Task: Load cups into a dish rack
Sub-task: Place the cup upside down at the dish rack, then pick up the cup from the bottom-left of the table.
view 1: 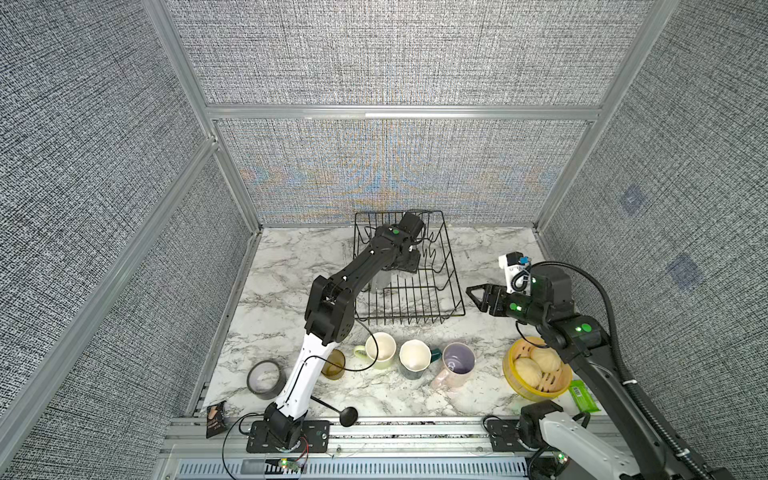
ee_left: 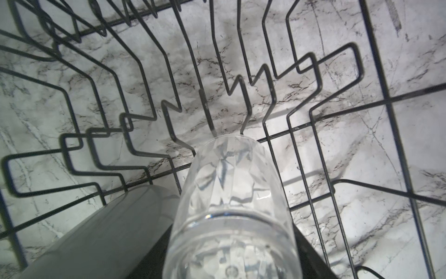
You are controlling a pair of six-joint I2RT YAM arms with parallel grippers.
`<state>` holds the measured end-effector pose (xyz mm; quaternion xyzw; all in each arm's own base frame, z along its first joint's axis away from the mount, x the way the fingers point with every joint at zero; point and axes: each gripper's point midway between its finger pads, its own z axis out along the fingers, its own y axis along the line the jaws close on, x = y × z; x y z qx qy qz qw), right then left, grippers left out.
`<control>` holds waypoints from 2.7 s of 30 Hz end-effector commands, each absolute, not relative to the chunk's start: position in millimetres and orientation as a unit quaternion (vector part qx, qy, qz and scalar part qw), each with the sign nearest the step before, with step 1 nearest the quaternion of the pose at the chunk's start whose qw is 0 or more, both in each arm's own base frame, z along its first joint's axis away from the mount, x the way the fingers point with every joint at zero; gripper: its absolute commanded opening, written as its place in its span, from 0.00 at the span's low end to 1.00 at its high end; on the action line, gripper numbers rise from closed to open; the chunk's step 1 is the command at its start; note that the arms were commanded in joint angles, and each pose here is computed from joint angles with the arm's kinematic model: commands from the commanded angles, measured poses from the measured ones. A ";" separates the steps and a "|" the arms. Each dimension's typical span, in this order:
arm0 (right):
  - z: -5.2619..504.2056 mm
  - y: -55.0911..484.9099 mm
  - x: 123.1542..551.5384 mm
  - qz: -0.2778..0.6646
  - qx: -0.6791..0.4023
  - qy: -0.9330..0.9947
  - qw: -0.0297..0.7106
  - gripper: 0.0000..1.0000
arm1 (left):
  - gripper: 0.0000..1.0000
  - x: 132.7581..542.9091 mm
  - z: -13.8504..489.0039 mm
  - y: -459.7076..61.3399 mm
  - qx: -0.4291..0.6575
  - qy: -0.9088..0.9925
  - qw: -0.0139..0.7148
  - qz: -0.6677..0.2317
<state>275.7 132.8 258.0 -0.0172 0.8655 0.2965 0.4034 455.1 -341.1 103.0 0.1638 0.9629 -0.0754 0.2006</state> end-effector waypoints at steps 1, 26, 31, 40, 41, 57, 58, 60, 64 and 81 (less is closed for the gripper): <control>256.4 131.7 275.1 0.290 -0.025 0.866 0.408 0.69 | 0.60 458.0 97.8 -341.5 0.163 0.963 0.200 -0.071; 259.0 128.9 266.0 0.283 -0.032 0.869 0.405 0.69 | 0.73 455.1 106.3 -347.4 0.175 0.959 0.208 -0.079; 256.0 129.0 268.7 0.281 -0.034 0.868 0.408 0.69 | 0.73 450.9 139.0 -347.3 0.173 0.953 0.231 -0.091; 257.9 85.8 286.2 0.155 0.005 0.888 0.432 0.99 | 0.74 418.4 207.0 -322.1 0.160 0.944 0.267 -0.108; 261.5 90.9 285.4 0.169 -0.003 0.884 0.435 0.99 | 0.74 412.1 210.3 -316.3 0.158 0.944 0.269 -0.107; 234.5 106.8 310.7 0.188 -0.011 0.892 0.411 0.99 | 0.74 249.9 165.7 -173.1 0.063 0.983 0.169 -0.040; 235.4 107.9 315.1 0.192 -0.006 0.888 0.417 0.99 | 0.73 240.0 160.7 -168.6 0.056 0.985 0.160 -0.044; 239.6 110.0 321.5 0.202 0.004 0.882 0.425 0.99 | 0.74 225.9 151.6 -161.8 0.039 0.987 0.148 -0.052; 245.5 114.7 329.2 0.216 0.013 0.876 0.431 0.99 | 0.73 204.8 137.2 -149.3 0.007 0.991 0.123 -0.052; 242.9 109.1 319.4 0.210 0.018 0.874 0.439 0.99 | 0.43 169.8 81.2 -142.8 -0.044 0.996 0.045 -0.057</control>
